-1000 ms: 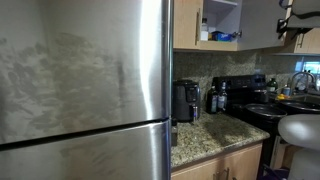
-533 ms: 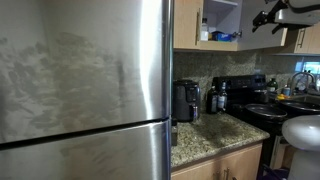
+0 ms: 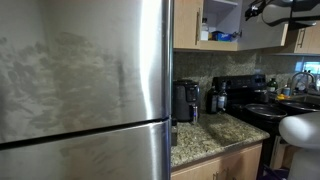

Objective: Open the top right cupboard door

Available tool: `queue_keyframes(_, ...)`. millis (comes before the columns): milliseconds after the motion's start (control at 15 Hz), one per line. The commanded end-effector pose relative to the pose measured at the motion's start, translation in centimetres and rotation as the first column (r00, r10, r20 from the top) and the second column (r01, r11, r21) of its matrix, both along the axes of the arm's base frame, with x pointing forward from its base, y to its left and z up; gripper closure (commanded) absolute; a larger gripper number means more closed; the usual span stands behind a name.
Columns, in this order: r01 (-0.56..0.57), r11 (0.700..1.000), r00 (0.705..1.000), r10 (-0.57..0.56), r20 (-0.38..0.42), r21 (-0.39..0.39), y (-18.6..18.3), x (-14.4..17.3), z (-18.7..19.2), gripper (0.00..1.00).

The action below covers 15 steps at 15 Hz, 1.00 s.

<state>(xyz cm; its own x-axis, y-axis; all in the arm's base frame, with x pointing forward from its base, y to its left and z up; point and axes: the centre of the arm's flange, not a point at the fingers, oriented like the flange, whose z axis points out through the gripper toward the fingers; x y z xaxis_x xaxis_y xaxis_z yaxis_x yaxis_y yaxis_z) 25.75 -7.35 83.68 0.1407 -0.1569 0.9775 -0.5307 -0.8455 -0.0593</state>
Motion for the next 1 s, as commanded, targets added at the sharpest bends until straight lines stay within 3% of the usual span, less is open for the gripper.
queue_keyframes(0,0.147,0.989,0.988,-0.146,0.051,-0.031,-2.3,1.2,2.5,0.00)
queue_keyframes(333,0.317,0.948,0.946,-0.316,0.071,-0.002,-5.5,-0.2,2.8,0.00)
queue_keyframes(667,0.472,0.874,0.877,-0.478,0.034,0.119,-12.5,-1.2,-0.2,0.00)
queue_keyframes(733,0.477,0.867,0.875,-0.485,0.019,0.147,-13.3,-1.3,-0.8,0.00)
queue_keyframes(800,0.441,0.876,0.893,-0.450,-0.002,0.196,-13.4,-1.2,-1.2,0.00)
queue_keyframes(867,0.352,0.907,0.933,-0.359,-0.012,0.230,-12.0,-0.9,-1.6,0.00)
queue_keyframes(933,0.312,0.920,0.948,-0.318,-0.013,0.238,-10.0,-0.6,-1.9,0.00)
